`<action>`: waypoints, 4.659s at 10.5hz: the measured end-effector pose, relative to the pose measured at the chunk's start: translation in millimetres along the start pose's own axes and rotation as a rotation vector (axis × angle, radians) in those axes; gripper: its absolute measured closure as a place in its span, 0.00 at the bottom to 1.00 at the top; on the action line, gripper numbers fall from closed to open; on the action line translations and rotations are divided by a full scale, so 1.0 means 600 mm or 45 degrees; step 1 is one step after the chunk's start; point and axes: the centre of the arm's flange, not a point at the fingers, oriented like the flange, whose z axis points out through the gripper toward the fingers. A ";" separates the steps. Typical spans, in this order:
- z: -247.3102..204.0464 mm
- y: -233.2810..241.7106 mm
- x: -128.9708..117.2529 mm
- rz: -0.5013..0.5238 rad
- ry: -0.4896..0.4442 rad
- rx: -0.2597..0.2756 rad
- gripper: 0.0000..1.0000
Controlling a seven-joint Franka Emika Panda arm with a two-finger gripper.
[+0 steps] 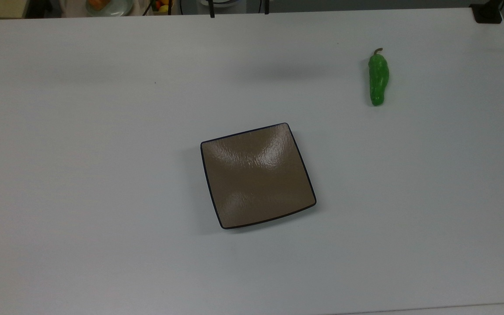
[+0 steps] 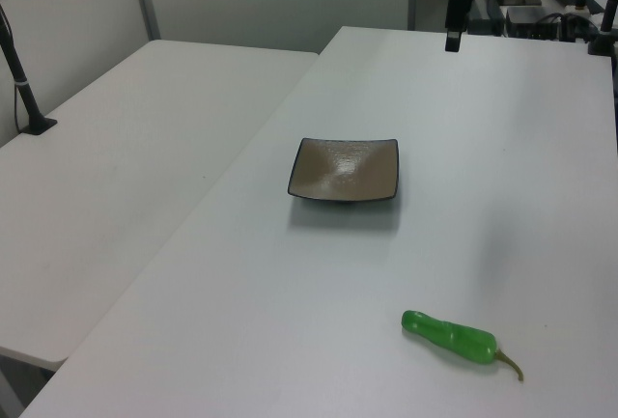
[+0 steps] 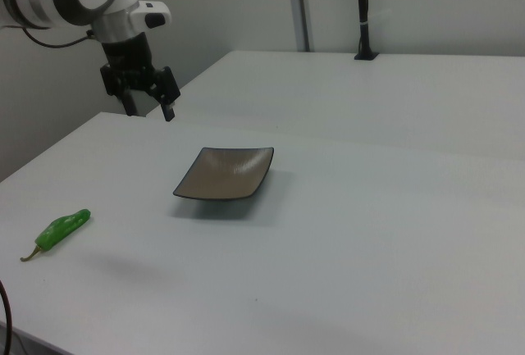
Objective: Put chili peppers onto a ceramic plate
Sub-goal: 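Move the gripper toward the green chili pepper, then lower the open gripper onto the green chili pepper and close it, then lift the chili pepper and carry it over the brown plate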
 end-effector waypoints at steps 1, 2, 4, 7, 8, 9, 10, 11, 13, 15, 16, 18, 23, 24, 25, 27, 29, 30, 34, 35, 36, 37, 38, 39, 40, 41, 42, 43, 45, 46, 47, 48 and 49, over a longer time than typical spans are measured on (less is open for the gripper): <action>0.000 -0.014 -0.001 -0.009 -0.002 0.038 0.00; 0.001 -0.034 -0.002 -0.034 -0.006 0.070 0.00; 0.009 -0.084 -0.005 -0.097 -0.021 0.089 0.00; 0.023 -0.217 -0.028 -0.239 -0.049 0.111 0.00; 0.028 -0.268 -0.043 -0.256 -0.062 0.113 0.00; 0.040 -0.314 -0.057 -0.253 -0.085 0.112 0.00; 0.060 -0.353 -0.066 -0.237 -0.118 0.109 0.00; 0.084 -0.390 -0.069 -0.214 -0.132 0.115 0.00; 0.134 -0.443 -0.065 -0.145 -0.141 0.120 0.00; 0.190 -0.491 -0.064 -0.072 -0.133 0.070 0.00; 0.225 -0.517 -0.068 -0.024 -0.131 0.025 0.00; 0.292 -0.560 -0.076 0.036 -0.139 -0.033 0.00; 0.430 -0.596 -0.083 0.114 -0.164 -0.121 0.00; 0.466 -0.600 -0.084 0.134 -0.157 -0.142 0.00; 0.487 -0.601 -0.086 0.137 -0.167 -0.156 0.00; 0.511 -0.599 -0.089 0.131 -0.185 -0.176 0.00; 0.528 -0.598 -0.092 0.125 -0.199 -0.193 0.04; 0.534 -0.596 -0.095 0.122 -0.204 -0.200 0.04; 0.535 -0.597 -0.098 0.119 -0.204 -0.201 0.52; 0.534 -0.597 -0.097 0.119 -0.202 -0.201 0.63; 0.533 -0.595 -0.096 0.121 -0.201 -0.201 0.63; 0.528 -0.592 -0.093 0.123 -0.197 -0.206 0.63; 0.512 -0.584 -0.089 0.119 -0.194 -0.217 0.63; 0.483 -0.576 -0.083 0.105 -0.185 -0.222 0.63; 0.442 -0.563 -0.079 0.085 -0.174 -0.232 0.63; 0.398 -0.549 -0.077 0.074 -0.159 -0.238 0.63; 0.348 -0.529 -0.074 0.072 -0.154 -0.228 0.63; 0.302 -0.508 -0.071 0.064 -0.153 -0.194 0.63; 0.218 -0.446 -0.056 0.055 -0.156 -0.120 0.63; 0.183 -0.409 -0.047 0.051 -0.147 -0.102 0.63; 0.155 -0.373 -0.040 0.041 -0.143 -0.083 0.63; 0.130 -0.333 -0.034 0.024 -0.147 -0.059 0.63; 0.113 -0.293 -0.029 0.004 -0.157 -0.038 0.63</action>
